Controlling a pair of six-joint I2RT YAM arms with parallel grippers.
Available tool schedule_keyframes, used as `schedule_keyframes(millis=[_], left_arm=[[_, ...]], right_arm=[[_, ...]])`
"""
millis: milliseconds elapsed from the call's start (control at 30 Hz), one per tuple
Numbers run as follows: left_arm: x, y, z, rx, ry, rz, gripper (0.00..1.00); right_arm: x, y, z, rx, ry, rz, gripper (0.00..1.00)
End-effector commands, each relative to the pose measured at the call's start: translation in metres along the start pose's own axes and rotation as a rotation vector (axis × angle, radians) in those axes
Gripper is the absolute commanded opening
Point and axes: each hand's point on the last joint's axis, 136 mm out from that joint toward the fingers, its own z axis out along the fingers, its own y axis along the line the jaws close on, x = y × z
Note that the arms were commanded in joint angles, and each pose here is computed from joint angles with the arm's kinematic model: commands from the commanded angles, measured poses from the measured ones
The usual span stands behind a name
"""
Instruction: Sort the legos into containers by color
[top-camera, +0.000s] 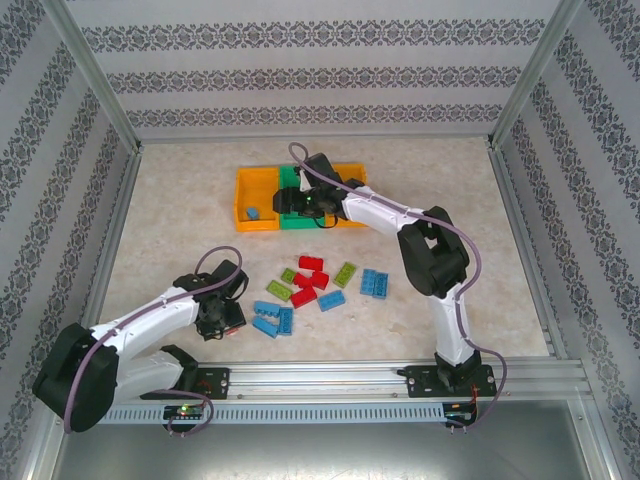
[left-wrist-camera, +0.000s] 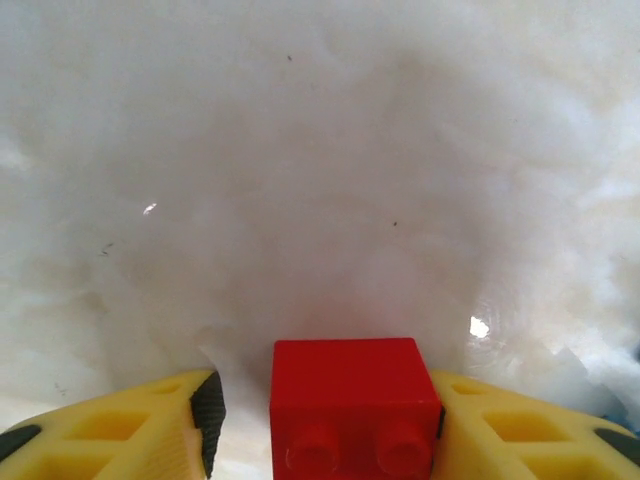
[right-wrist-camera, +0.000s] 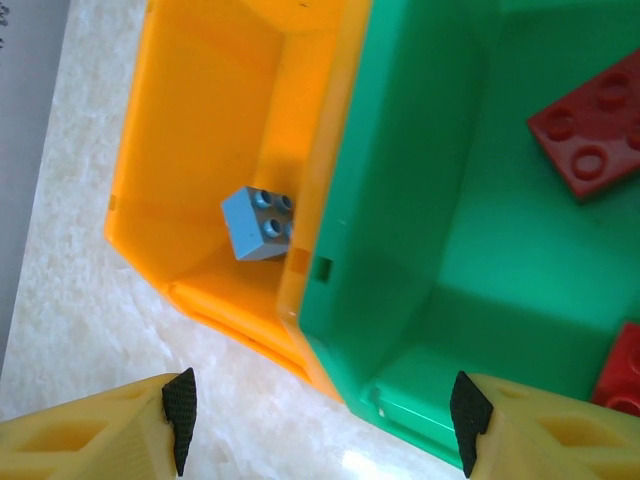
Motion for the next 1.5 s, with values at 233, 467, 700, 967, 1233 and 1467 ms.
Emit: schedule_keyframes(millis=[233,467,700,967,1233,1467], left_arm=[[-0.014,-0.024,-0.002,0.075,-0.057,0.047,0.42],[-0.023,-0.029,-0.012,0.078,-0.094,0.069,0.36],[-0.045,-0.047,-0.038,0.109,-0.176,0.101,0.35],[-0.100,-0.121,-0.090,0.189,-0.300,0.261,0.35],[-0.173,-0.218,-0.107,0.286,-0.321,0.406,0.32],[-0.227,-0.272,-0.091,0.280,-0.321,0.426,0.32]], right_arm=[[-0.014,-0.003,-0.041,0.028,-0.091,-0.026,0.70],[-0.009,-0.032,-0.079,0.091,-0.144,-0.018,0.71],[0.012,-0.081,-0.115,0.173,-0.168,0.031,0.72],[0.063,-0.102,-0.132,0.221,-0.126,0.013,0.71],[0.112,-0.104,-0.147,0.262,-0.099,-0.086,0.70],[0.140,-0.101,-0.153,0.255,-0.066,-0.160,0.70]])
